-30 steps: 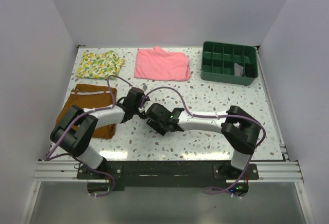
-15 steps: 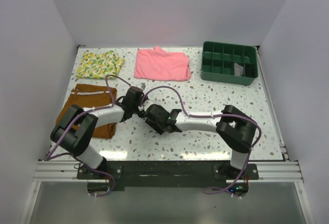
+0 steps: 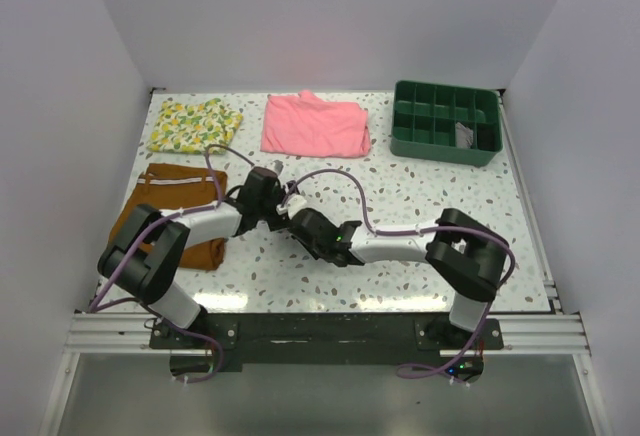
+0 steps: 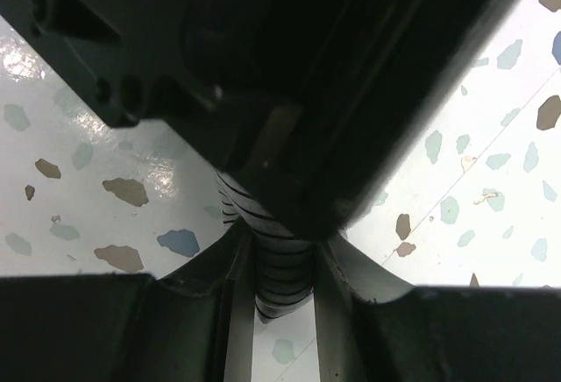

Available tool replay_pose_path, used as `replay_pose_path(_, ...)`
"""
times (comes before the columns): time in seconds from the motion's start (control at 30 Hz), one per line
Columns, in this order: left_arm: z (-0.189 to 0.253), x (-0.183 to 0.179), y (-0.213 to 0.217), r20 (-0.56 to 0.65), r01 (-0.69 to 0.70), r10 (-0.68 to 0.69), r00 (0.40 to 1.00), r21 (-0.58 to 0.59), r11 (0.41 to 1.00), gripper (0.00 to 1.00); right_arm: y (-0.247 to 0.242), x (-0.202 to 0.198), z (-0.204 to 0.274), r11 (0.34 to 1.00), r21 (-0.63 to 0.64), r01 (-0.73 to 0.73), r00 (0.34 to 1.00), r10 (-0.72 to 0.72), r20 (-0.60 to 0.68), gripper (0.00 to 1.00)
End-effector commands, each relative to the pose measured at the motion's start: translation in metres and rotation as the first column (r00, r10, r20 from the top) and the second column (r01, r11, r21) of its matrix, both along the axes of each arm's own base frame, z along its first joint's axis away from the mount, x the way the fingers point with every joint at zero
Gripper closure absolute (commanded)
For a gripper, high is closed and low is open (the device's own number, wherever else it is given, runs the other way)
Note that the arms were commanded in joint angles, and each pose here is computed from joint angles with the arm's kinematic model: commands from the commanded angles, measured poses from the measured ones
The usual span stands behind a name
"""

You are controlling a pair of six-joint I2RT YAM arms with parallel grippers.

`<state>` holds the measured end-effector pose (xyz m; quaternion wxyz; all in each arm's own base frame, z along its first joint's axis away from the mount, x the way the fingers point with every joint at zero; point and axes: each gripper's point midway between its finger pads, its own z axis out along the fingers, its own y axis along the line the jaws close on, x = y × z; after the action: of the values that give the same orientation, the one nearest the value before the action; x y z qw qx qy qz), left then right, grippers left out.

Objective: Roll the underwear
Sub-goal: Pick up the underwear from the center of the board.

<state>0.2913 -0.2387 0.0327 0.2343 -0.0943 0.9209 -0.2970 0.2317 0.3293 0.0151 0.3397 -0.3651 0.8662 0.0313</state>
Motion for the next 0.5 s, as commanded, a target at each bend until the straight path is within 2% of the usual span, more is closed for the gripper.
replay_pose_path(0.0, 0.01, 0.011, 0.014, 0.017, -0.034, 0.034, 0.999, 0.012, 0.999, 0.25, -0.061, -0.05, -0.073, 0.983, -0.181, 0.017, 0.973, -0.058, -0.222, 0.88)
replay_pose_path(0.07, 0.011, 0.015, 0.022, 0.019, -0.058, 0.057, 0.998, 0.014, 0.998, 0.16, -0.065, -0.051, -0.071, 0.983, -0.18, 0.024, 0.974, -0.064, -0.219, 0.89)
replay_pose_path(0.13, 0.013, 0.018, 0.028, 0.021, -0.074, 0.074, 0.997, 0.015, 0.997, 0.14, -0.063, -0.051, -0.062, 0.988, -0.152, 0.038, 0.976, -0.069, -0.207, 0.91)
replay_pose_path(0.2, 0.016, 0.023, 0.035, 0.027, -0.093, 0.093, 0.995, 0.009, 0.996, 0.05, -0.065, -0.051, -0.054, 0.99, -0.129, 0.05, 0.977, -0.075, -0.199, 0.92)
replay_pose_path(0.27, 0.021, 0.025, 0.037, 0.037, -0.1, 0.1, 0.994, 0.001, 0.995, 0.04, -0.069, -0.049, -0.045, 0.989, -0.13, 0.073, 0.978, -0.096, -0.182, 0.93)
replay_pose_path(0.47, 0.032, 0.026, 0.036, 0.064, -0.098, 0.099, 0.993, -0.016, 0.995, 0.03, -0.072, -0.026, 0.002, 0.985, -0.018, 0.17, 0.972, -0.17, -0.159, 0.94)
